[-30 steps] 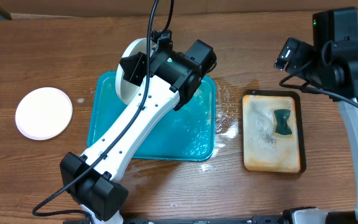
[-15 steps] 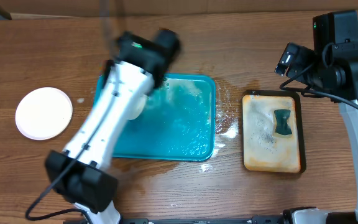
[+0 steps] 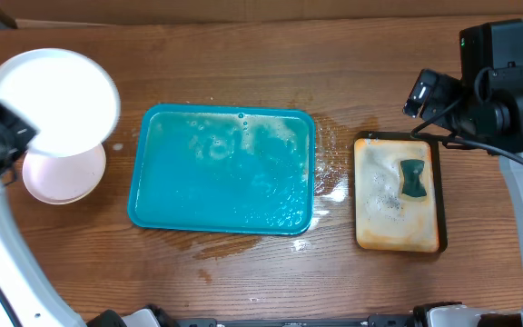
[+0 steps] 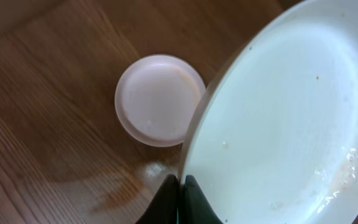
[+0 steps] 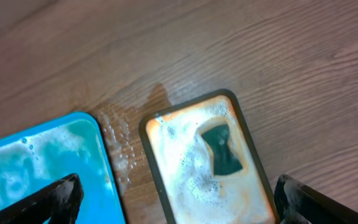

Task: Clean dirty plates on tray and stack at the side
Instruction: 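Carry the white plate left and lower it onto the plate stack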

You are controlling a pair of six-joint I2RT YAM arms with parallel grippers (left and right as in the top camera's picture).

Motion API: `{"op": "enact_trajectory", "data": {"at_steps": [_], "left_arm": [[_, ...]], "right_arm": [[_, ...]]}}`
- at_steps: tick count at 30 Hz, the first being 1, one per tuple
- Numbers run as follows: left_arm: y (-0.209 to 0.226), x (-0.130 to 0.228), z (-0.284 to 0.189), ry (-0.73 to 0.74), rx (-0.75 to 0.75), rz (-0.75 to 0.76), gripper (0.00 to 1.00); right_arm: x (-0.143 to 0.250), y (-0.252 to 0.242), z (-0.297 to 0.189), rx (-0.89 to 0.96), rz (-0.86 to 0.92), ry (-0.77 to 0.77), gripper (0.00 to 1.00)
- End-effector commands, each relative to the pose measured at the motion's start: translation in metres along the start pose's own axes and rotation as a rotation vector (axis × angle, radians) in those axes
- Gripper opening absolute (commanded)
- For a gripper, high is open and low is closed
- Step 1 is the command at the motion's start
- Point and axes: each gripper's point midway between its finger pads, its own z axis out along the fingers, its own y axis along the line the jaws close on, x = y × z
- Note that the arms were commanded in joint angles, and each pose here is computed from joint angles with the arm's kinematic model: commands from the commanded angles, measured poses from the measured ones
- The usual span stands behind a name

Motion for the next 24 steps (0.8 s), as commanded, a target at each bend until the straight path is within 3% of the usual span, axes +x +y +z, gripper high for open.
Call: {"op": "enact_trajectory", "data": {"at_steps": [1, 13, 19, 24], "left_arm": [[0.013, 0.016, 0.047, 0.139, 0.129, -0.08, 0.04], [0.095, 0.078, 0.173, 0.306, 0.016, -0.297, 0.04], [0.11, 0.102, 0.215, 0.42, -0.02, -0.331, 0.04], [0.111, 0.098, 0.23, 0.401, -0.015, -0.327, 0.04]], "right_arm": [[0.002, -0.003, -0.011, -0.016, -0.017, -0.006, 1.0], [0.022, -0.006, -0.012, -0.019, -0.084, 0.083, 1.0], [0.03, -0.01, -0.012, -0.002, -0.088, 0.116, 1.0], [0.033, -0.011, -0.013, -0.001, -0.089, 0.126, 1.0]]}}
